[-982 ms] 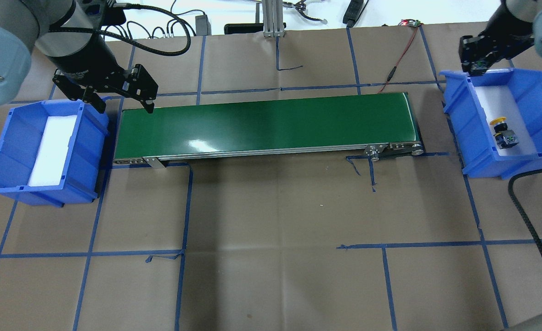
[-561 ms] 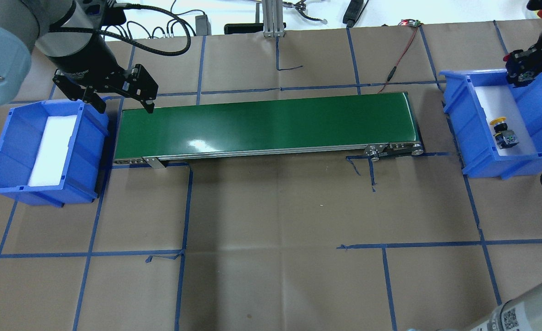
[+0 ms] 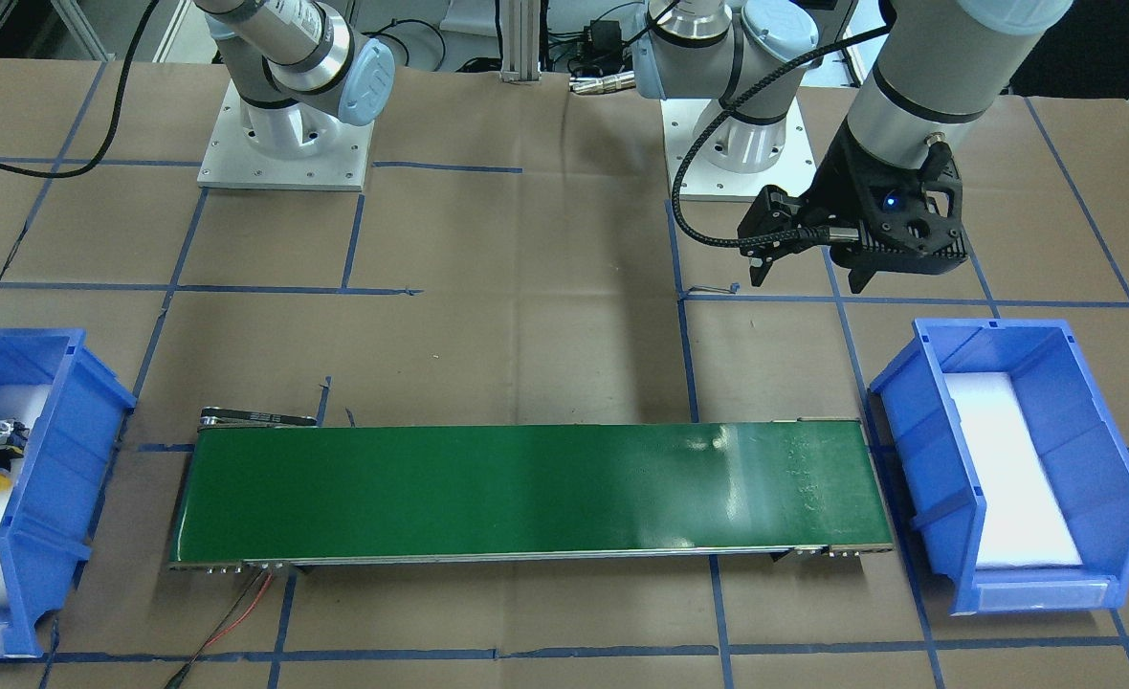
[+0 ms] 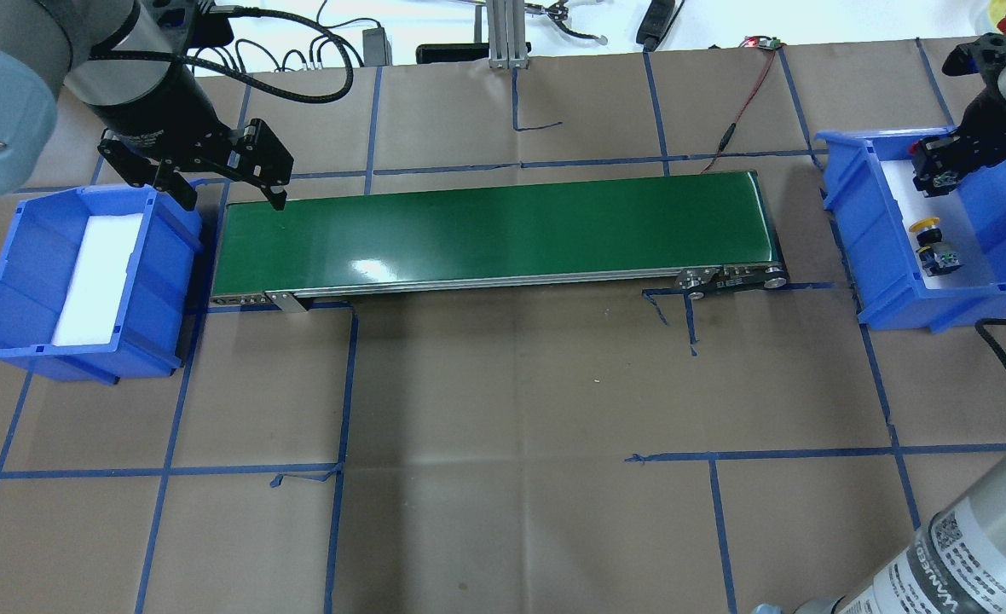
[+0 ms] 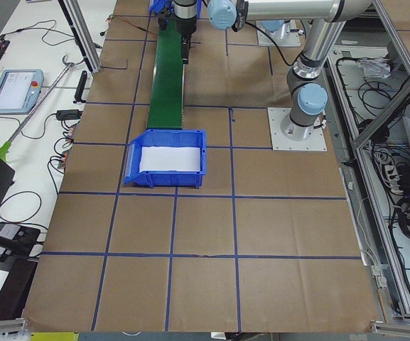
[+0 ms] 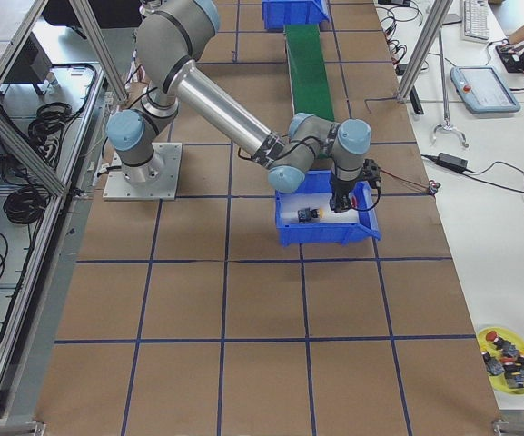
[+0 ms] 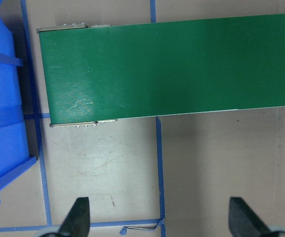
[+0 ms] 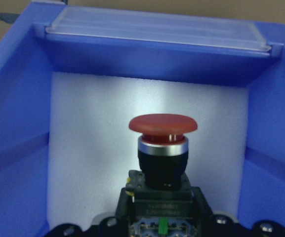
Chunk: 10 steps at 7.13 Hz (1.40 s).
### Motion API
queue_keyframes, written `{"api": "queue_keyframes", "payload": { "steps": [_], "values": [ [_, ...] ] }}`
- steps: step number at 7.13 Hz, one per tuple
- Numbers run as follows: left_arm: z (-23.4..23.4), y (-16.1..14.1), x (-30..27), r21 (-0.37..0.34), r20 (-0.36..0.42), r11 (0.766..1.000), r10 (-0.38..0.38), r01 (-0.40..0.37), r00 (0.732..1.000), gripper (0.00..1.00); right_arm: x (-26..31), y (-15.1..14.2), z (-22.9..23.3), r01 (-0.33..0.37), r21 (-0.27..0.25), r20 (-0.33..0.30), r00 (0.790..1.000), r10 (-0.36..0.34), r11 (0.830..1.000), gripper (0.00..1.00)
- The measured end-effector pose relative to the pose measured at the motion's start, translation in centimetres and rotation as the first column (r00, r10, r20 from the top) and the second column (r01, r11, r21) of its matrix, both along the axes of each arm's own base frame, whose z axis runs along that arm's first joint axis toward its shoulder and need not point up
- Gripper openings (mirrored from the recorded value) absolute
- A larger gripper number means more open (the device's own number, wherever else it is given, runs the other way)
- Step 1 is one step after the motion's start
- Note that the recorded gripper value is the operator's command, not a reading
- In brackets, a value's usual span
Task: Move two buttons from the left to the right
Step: 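Carry the red button with the right gripper into the bin, then lower the red button beside the yellow one and open the right gripper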
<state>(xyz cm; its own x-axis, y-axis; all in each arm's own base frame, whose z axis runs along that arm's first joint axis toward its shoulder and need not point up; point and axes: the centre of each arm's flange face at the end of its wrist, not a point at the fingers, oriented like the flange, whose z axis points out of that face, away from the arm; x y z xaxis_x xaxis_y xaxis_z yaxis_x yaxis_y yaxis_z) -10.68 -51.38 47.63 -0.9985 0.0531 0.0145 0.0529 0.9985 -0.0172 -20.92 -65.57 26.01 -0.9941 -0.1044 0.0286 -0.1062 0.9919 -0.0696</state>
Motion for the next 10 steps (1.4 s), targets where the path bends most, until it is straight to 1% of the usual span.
{"api": "queue_keyframes", "payload": {
  "steps": [2,3,4,5,6,8,10],
  "values": [
    [0.0,0.0,0.0,0.0,0.0,1.0,-0.001,0.001,1.0,0.99,-0.1,-0.4,-1.9,0.005,0.01,0.007,1.0,-0.005,1.0,0.05],
    [0.0,0.0,-0.1,0.0,0.0,1.0,-0.001,0.001,1.0,1.0,0.0,-0.4,-2.5,0.005,0.018,0.011,1.0,-0.005,1.0,0.07],
    [0.0,0.0,-0.1,0.0,0.0,1.0,-0.001,0.001,1.0,0.99,0.1,-0.5,-3.0,0.004,0.025,0.015,1.0,-0.004,1.0,0.28],
    [0.0,0.0,-0.1,0.0,0.0,1.0,-0.001,0.001,1.0,0.99,0.0,-0.6,-3.5,0.004,0.029,0.018,1.0,-0.004,1.0,0.89],
    [0.0,0.0,-0.1,0.0,0.0,1.0,-0.001,0.001,1.0,1.0,0.0,-0.7,-3.8,0.005,0.03,0.025,1.0,-0.006,1.0,0.99],
    [0.0,0.0,-0.1,0.0,0.0,1.0,-0.001,0.001,1.0,1.0,0.6,-1.0,-3.8,0.013,-0.002,0.085,0.996,-0.012,1.0,0.99],
    [0.0,0.0,-0.1,0.0,0.0,1.0,-0.001,0.001,1.0,0.99,0.8,-1.3,-2.8,0.015,-0.029,0.104,0.995,-0.012,0.999,0.99]
  ]
}}
